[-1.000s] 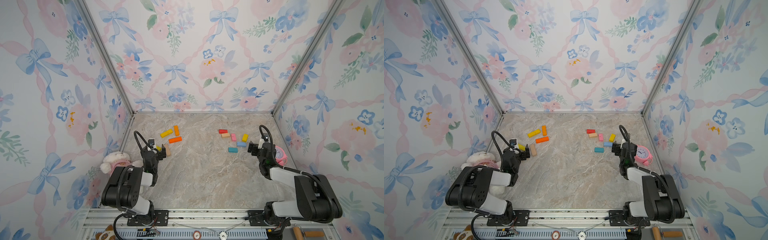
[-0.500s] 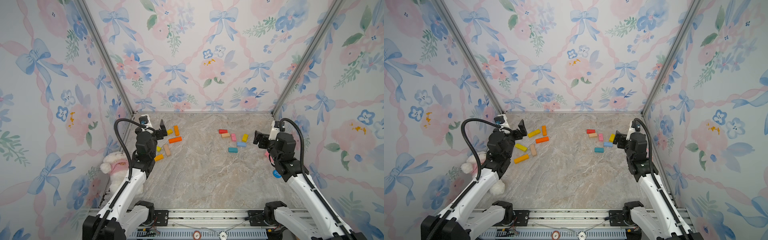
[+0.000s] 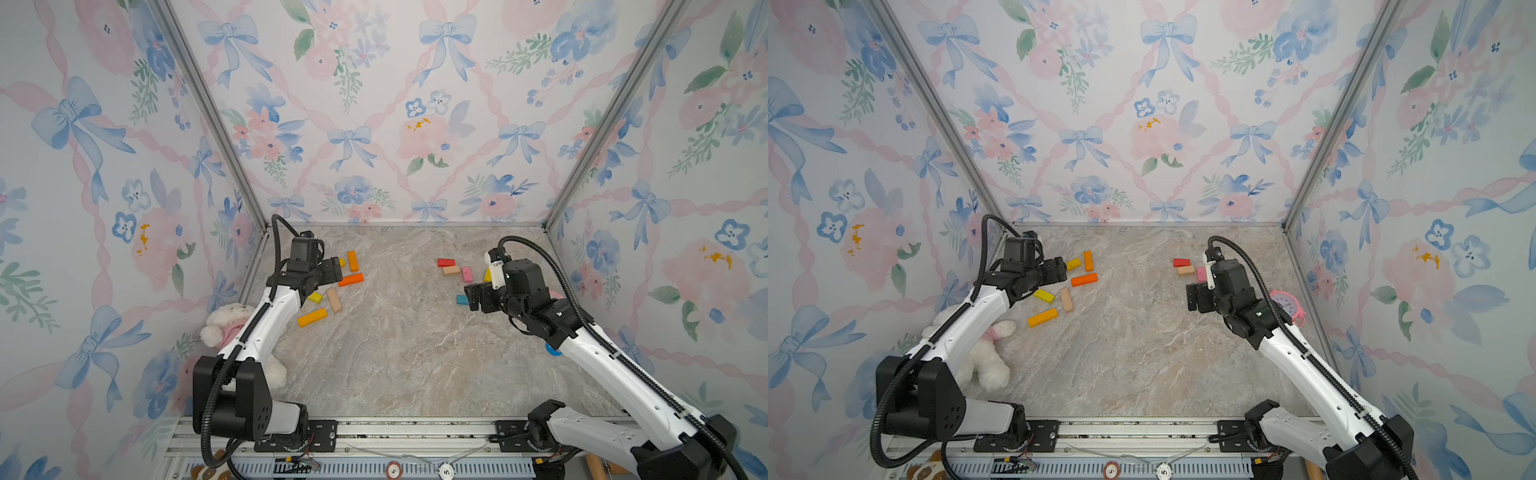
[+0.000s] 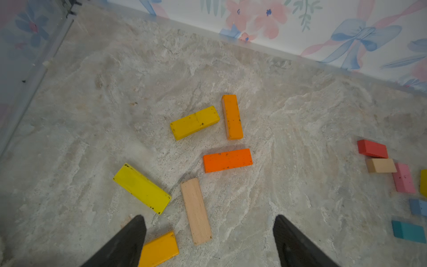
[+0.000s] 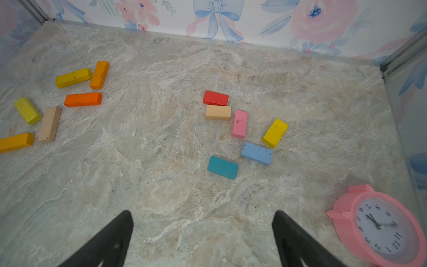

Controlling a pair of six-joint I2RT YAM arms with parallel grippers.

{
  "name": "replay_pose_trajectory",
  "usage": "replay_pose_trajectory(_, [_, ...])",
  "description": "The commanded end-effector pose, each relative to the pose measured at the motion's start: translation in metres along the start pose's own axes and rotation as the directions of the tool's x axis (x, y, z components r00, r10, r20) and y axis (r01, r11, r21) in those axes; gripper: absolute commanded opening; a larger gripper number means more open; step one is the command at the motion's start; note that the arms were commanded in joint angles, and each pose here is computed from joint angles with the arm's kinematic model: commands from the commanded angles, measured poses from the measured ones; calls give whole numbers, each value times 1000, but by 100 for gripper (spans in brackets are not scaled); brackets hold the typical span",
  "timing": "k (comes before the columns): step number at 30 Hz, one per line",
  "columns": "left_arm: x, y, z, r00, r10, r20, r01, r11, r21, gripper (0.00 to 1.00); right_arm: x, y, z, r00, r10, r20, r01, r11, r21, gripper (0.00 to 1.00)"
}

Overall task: Assemble the letter t with building blocks
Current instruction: Pick up the building block from the center of the board.

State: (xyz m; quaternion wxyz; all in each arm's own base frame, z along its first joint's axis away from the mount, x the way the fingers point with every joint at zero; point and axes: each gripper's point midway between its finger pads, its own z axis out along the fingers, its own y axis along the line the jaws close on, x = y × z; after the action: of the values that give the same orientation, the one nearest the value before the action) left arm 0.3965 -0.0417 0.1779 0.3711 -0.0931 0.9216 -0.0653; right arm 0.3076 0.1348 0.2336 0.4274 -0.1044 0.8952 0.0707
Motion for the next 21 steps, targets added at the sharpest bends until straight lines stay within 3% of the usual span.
replay_pose_trajectory(1, [21, -2, 8, 992, -22, -127, 25, 1000, 18, 82, 4, 5, 2, 1000, 9, -28, -9, 1000, -4, 96])
replay_pose_trajectory(9, [71, -1, 61, 938, -61, -341, 69, 998, 11, 69, 17, 12, 9, 999, 21, -44, -22, 999, -26, 96])
replay_pose_trajectory(21, [95, 17, 87, 916, -71, -394, 32, 994, -106, 60, 31, 22, 24, 997, 17, -79, -21, 999, -43, 96])
